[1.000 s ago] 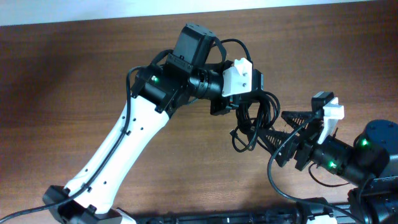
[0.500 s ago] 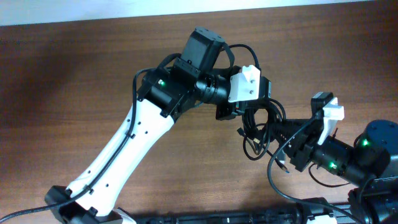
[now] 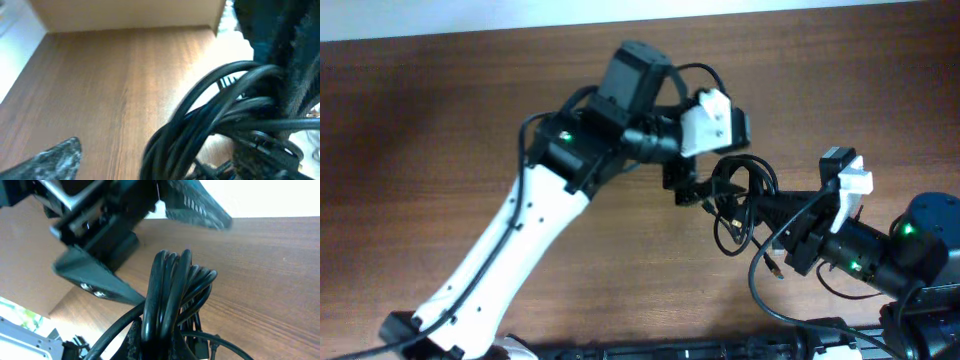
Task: Untangle cables
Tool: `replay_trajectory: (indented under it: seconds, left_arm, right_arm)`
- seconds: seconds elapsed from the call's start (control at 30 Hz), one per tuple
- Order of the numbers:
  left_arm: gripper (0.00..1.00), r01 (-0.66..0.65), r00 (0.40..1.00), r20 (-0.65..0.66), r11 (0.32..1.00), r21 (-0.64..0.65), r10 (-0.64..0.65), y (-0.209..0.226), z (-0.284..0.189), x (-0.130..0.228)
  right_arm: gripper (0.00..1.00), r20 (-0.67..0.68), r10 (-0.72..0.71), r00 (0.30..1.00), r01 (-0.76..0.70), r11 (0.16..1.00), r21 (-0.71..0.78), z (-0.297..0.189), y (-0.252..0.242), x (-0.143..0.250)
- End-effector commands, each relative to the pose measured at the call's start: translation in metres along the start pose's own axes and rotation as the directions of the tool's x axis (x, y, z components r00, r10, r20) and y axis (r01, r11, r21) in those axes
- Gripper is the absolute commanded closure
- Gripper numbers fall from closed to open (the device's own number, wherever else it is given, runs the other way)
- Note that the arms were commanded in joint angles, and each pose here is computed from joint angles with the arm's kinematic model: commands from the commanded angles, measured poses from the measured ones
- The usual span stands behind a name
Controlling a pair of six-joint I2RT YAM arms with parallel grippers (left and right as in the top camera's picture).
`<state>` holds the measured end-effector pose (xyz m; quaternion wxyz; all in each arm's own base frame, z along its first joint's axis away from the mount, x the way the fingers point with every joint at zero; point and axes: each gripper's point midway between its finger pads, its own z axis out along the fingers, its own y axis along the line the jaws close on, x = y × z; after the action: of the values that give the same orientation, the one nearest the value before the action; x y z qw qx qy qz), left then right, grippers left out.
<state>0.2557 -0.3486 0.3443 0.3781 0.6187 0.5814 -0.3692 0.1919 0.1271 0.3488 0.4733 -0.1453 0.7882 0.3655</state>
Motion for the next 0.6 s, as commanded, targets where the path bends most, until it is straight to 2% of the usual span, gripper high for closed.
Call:
replay_trajectory:
  seconds: [0.0, 0.1, 0.13, 0.2, 0.3, 0.4, 0.57]
  left_arm:
    - [0.01, 0.22, 0.975, 0.071, 0.966, -0.133, -0.213, 0.02, -0.047, -0.017]
    - [0.01, 0.376, 0.925, 0.126, 0.909, -0.18, -0.357, 0.034, -0.072, -0.016]
    - [0.01, 0.481, 0.875, 0.164, 0.856, -0.19, -0.456, 0.04, -0.085, -0.013]
    - [0.01, 0.542, 0.837, 0.185, 0.824, -0.162, -0.514, 0.04, -0.092, -0.013]
    - [0.01, 0.536, 0.834, 0.193, 0.842, -0.063, -0.517, 0.028, -0.095, -0.021]
    - [0.01, 0.535, 0.834, 0.193, 0.844, -0.046, -0.518, 0.025, -0.095, -0.023]
    - [0.01, 0.524, 0.833, 0.194, 0.851, 0.019, -0.518, 0.016, -0.094, -0.029]
  right_arm:
    - [0.96, 0.04, -0.102, 0.994, 0.103, 0.995, -0.009, -0.003, 0.007, -0.012]
    - [0.96, 0.068, -0.191, 0.979, 0.192, 0.981, -0.008, -0.003, 0.009, -0.019]
    - [0.96, 0.089, -0.252, 0.964, 0.254, 0.967, -0.007, -0.004, 0.011, -0.025]
    - [0.96, 0.115, -0.295, 0.948, 0.298, 0.954, -0.011, -0.005, 0.014, -0.031]
    - [0.96, 0.173, -0.345, 0.922, 0.359, 0.932, -0.054, -0.007, 0.027, -0.043]
    - [0.96, 0.237, -0.398, 0.886, 0.44, 0.883, -0.161, -0.013, 0.053, -0.049]
    - [0.96, 0.278, -0.431, 0.858, 0.493, 0.842, -0.217, -0.018, 0.068, -0.052]
